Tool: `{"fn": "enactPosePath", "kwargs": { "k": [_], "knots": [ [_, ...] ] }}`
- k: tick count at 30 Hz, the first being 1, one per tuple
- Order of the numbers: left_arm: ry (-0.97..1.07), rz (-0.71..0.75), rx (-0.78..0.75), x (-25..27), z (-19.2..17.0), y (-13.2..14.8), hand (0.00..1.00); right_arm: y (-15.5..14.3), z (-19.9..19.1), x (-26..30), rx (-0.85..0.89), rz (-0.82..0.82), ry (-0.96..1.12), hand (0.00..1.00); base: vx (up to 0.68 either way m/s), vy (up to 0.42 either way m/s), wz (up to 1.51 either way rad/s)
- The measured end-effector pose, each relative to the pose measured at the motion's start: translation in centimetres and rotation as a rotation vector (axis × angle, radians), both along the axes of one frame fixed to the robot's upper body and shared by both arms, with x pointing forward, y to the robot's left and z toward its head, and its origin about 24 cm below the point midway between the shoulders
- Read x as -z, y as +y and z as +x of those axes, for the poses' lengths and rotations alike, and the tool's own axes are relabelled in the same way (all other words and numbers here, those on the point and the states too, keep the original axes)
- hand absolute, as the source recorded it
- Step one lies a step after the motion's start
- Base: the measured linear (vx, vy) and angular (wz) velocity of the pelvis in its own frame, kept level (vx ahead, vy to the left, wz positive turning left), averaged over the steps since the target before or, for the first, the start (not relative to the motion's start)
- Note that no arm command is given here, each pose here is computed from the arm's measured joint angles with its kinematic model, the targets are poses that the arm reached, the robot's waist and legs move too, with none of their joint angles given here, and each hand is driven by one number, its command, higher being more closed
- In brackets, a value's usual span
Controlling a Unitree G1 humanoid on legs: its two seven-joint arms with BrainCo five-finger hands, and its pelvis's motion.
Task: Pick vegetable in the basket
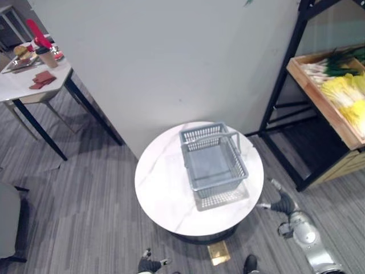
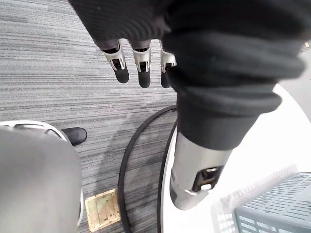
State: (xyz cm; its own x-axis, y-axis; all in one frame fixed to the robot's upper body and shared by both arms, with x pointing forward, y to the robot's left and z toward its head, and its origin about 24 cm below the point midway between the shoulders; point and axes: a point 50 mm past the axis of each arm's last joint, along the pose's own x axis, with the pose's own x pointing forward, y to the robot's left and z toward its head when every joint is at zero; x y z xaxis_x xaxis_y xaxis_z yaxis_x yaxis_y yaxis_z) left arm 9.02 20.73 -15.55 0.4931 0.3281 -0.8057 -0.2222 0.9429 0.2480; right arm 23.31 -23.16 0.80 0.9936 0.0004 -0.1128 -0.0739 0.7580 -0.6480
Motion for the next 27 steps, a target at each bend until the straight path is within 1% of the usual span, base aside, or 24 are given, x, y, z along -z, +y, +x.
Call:
{"fn": "enactPosePath", "kwargs": {
  "k": [2,4,6,7,9,11,12,14,17,20,22,23,24,27],
  "knots": [
    [0.014,0.004,-0.010,0.1,-0.6,0.3,0.00,-0.3,1.3,-2.1,-0.012,-0.046,-0.088,0.00,0.00,0.000,0.00],
    [0.021,0.005,-0.011,0.1,-0.8,0.3,0.00,-0.1,2.5,-3.4,-0.042,-0.082,-0.131,0.00,0.04,-0.008,-0.01],
    [0.027,0.005,-0.012,0.2,-1.1,0.3,0.00,1.6,4.8,-4.8,-0.145,-0.158,-0.168,0.00,0.05,0.000,-0.06],
    [0.029,0.004,-0.011,0.2,-1.1,0.3,0.00,3.1,6.2,-5.3,-0.224,-0.195,-0.168,0.00,0.03,0.003,-0.08],
    [0.030,0.002,-0.009,0.2,-1.0,0.3,0.00,5.1,7.9,-5.4,-0.319,-0.258,-0.151,0.00,0.03,0.001,-0.05],
    [0.034,0.000,-0.008,0.2,-0.9,0.2,0.00,6.5,9.2,-5.1,-0.389,-0.354,-0.121,0.00,0.00,0.002,0.07],
    [0.030,0.001,-0.011,0.2,-0.8,0.2,0.00,7.2,10.4,-5.3,-0.424,-0.456,-0.109,0.00,0.00,0.004,0.22],
    [0.024,0.005,-0.014,0.1,-0.7,0.4,0.00,7.6,11.4,-6.0,-0.426,-0.505,-0.121,0.00,-0.03,0.012,0.36],
    [-0.005,0.020,-0.022,-0.3,-0.2,1.0,0.00,7.9,13.5,-8.8,-0.400,-0.591,-0.184,0.00,-0.05,0.036,0.32],
    [-0.010,0.036,-0.022,-0.4,-0.1,1.4,0.00,7.3,14.1,-9.7,-0.354,-0.609,-0.198,0.00,-0.04,0.085,0.27],
    [-0.014,0.044,-0.027,-0.5,0.1,1.5,0.00,6.2,14.3,-10.4,-0.290,-0.603,-0.212,0.00,-0.01,0.136,0.13],
    [-0.014,0.044,-0.027,-0.5,0.1,1.5,0.00,6.2,14.3,-10.4,-0.290,-0.603,-0.212,0.00,-0.01,0.165,0.13],
    [-0.011,0.043,-0.029,-0.4,0.0,1.3,0.00,5.6,14.7,-11.6,-0.238,-0.596,-0.247,0.00,-0.01,0.157,0.05],
    [-0.007,0.056,-0.032,-0.5,-0.1,1.8,0.00,5.0,15.5,-14.0,-0.166,-0.574,-0.305,0.00,0.01,0.166,0.08]
  ]
}}
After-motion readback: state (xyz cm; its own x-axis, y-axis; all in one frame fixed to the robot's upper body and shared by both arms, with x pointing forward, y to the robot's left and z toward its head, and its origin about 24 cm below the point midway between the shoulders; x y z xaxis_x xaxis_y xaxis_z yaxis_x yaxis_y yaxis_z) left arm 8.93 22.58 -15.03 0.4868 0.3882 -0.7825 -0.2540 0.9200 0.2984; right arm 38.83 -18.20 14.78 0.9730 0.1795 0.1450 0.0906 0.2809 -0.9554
